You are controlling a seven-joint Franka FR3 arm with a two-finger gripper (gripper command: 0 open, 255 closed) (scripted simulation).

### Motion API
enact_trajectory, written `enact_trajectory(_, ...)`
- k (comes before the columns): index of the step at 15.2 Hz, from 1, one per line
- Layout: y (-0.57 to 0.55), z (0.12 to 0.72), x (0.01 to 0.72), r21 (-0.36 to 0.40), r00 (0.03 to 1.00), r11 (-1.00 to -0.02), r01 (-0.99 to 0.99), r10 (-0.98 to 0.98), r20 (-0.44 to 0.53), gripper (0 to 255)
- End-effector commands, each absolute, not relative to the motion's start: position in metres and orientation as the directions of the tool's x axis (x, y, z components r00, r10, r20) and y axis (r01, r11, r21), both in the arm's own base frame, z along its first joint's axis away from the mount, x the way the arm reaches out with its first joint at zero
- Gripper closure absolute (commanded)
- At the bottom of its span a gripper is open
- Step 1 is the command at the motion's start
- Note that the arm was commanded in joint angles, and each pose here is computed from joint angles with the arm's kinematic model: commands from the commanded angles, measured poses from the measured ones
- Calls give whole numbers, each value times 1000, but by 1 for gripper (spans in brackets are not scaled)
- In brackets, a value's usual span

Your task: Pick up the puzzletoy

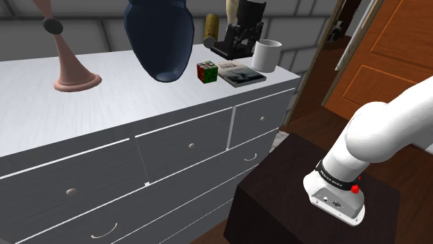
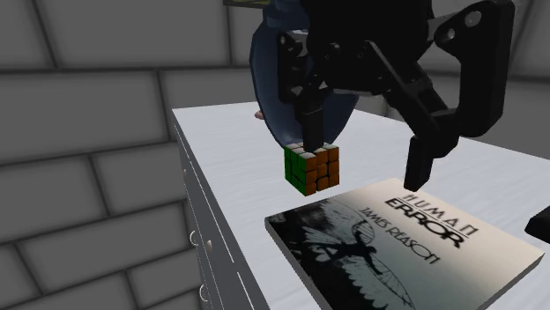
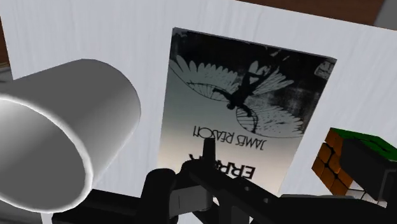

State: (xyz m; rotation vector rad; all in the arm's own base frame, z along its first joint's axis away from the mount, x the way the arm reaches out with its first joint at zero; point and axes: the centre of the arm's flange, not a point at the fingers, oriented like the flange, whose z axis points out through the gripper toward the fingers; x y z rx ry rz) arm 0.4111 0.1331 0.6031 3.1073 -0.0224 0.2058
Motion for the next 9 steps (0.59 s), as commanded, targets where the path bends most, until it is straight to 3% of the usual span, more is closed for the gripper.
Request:
enact_trajectory(1, 158, 599, 426, 32, 991, -999, -29, -25, 129, 0)
enact_trajectory(9, 232, 587, 478, 54, 991, -996, -67, -60, 120, 0)
